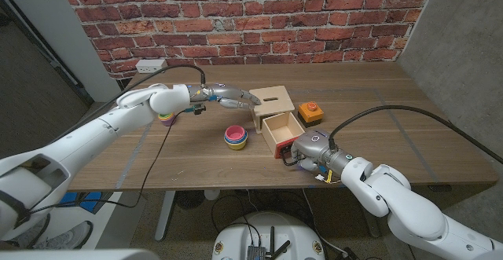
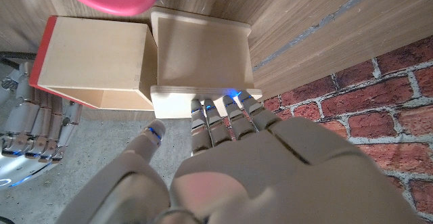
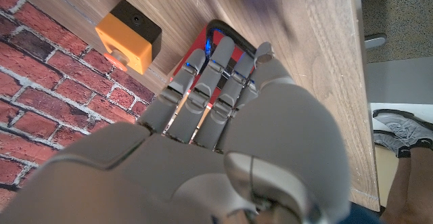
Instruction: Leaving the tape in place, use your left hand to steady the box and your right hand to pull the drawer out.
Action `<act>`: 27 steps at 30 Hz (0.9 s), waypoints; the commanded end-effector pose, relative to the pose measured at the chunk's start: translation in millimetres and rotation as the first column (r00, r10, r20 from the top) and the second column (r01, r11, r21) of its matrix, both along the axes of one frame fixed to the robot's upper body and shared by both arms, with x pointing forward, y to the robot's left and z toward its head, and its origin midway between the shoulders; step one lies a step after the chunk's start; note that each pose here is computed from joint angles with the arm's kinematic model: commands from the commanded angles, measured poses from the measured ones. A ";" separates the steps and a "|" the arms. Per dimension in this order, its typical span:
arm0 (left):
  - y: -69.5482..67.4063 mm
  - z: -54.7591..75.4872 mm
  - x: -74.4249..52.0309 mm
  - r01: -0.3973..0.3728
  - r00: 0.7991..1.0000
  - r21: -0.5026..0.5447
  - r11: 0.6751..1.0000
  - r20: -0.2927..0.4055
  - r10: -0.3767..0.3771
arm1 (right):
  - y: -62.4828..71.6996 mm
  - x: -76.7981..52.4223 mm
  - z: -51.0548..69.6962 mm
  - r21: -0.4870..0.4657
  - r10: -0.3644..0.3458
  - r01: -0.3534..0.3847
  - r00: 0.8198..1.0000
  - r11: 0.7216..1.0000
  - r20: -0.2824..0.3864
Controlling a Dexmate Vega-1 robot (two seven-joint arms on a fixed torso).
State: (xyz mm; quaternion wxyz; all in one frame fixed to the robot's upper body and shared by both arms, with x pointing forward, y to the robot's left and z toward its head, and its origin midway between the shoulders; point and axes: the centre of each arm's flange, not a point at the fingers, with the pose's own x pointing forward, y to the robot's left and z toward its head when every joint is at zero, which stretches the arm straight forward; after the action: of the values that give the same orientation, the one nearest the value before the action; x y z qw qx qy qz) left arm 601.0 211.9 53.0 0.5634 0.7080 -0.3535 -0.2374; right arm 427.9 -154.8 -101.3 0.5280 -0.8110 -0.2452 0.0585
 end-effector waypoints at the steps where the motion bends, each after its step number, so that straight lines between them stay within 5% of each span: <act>1: -0.9 0.5 1.9 0.000 1.000 -0.001 1.000 -0.003 0.000 | -1.6 -2.9 0.4 -0.005 -0.012 0.012 1.000 1.000 -0.007; 27: -2.4 -1.8 4.9 0.003 1.000 -0.019 1.000 -0.006 -0.003 | -7.6 -12.6 3.0 -0.032 -0.031 0.031 0.999 0.999 -0.013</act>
State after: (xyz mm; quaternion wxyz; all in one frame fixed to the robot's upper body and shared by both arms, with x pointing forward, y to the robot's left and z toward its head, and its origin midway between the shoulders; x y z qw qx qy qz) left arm 605.8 210.8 52.2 0.5691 0.7031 -0.3538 -0.2379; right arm 419.0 -159.5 -99.1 0.5205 -0.8197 -0.2317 0.0590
